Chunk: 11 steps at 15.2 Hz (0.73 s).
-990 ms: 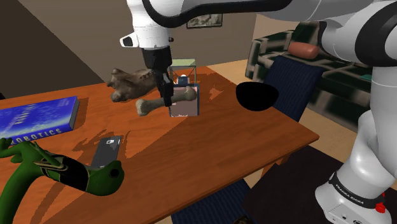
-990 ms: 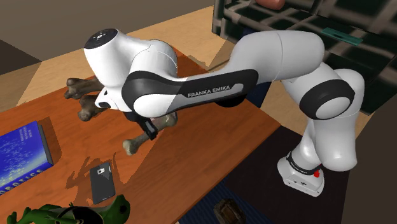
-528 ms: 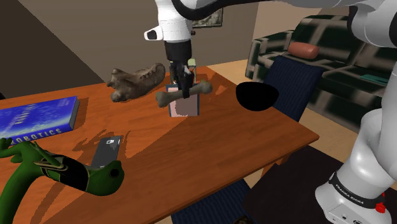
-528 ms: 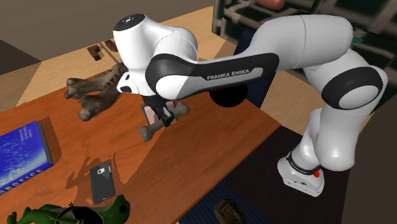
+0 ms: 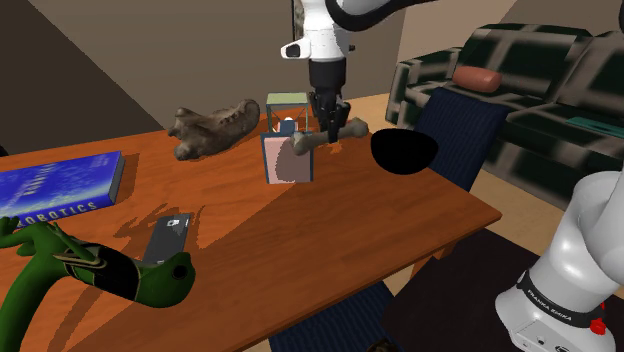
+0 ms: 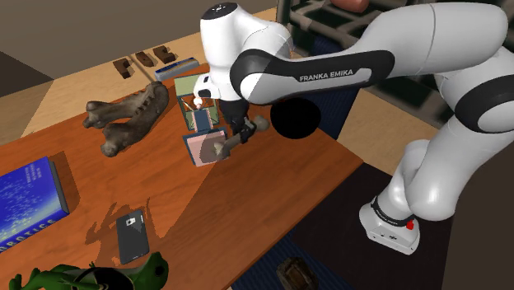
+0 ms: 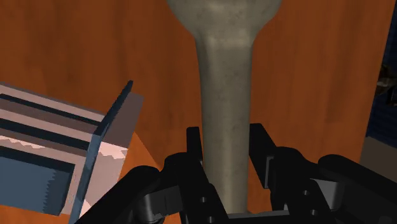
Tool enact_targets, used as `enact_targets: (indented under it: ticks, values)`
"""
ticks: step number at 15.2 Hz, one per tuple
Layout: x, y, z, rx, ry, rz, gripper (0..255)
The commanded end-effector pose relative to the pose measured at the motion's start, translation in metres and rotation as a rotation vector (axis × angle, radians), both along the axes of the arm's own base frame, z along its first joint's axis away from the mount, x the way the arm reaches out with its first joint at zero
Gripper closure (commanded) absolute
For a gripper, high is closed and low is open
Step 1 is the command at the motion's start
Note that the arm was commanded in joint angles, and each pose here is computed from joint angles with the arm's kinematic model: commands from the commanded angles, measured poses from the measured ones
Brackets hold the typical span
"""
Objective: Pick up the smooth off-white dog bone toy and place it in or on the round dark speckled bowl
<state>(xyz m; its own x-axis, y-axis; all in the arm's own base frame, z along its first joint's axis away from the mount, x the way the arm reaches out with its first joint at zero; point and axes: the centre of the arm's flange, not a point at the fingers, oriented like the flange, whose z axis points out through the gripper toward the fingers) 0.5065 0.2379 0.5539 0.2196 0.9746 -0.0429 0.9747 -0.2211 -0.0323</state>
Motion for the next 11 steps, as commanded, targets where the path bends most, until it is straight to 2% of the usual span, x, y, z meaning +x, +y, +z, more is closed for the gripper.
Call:
enact_targets:
  ticks: [1, 11]
  values:
    - [-0.004, -0.028, 0.002, 0.000, 0.000, 0.001, 255]
    - [-0.023, -0.158, 0.004, 0.000, 0.000, 0.001, 255]
